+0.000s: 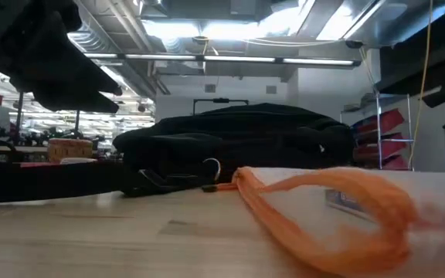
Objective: Unpack backpack
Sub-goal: Remove the colored items from the transparent white zip bag
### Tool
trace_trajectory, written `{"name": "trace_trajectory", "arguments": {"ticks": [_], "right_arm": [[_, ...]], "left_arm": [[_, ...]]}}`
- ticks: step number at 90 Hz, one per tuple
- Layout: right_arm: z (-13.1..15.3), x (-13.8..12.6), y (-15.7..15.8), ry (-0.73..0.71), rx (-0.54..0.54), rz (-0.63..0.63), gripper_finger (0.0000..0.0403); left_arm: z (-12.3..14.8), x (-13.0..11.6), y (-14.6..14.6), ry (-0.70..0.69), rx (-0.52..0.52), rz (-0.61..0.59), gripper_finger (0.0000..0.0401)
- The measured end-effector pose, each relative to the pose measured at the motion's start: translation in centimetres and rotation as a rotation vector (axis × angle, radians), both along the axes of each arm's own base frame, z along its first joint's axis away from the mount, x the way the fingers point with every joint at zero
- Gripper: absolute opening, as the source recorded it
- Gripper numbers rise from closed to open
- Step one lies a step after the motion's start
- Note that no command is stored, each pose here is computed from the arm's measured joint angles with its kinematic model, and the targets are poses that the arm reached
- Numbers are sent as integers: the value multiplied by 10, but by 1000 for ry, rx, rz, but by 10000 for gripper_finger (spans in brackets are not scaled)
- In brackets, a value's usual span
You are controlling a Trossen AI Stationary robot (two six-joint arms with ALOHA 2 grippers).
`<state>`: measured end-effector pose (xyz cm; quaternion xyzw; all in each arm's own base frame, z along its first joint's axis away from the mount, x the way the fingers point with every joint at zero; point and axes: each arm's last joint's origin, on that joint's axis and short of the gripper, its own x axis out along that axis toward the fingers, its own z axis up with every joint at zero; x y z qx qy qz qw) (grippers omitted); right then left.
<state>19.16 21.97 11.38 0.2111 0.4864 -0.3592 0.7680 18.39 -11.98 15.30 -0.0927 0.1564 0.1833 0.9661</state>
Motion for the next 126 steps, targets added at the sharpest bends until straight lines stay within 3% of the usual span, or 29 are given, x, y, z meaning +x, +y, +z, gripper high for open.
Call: {"name": "trace_trajectory", "arguments": {"ticks": [68, 90, 126], "right_arm": [[65, 17, 4, -51, -294, 2, 0], [69, 30, -8, -43, -321, -29, 0], [72, 39, -16, -169, -383, -77, 0]], "left_arm": [[0, 0, 0, -1, 7, 3, 363], [0, 0, 0, 0, 10, 4, 363], [0, 0, 0, -1, 10, 4, 363]]}}
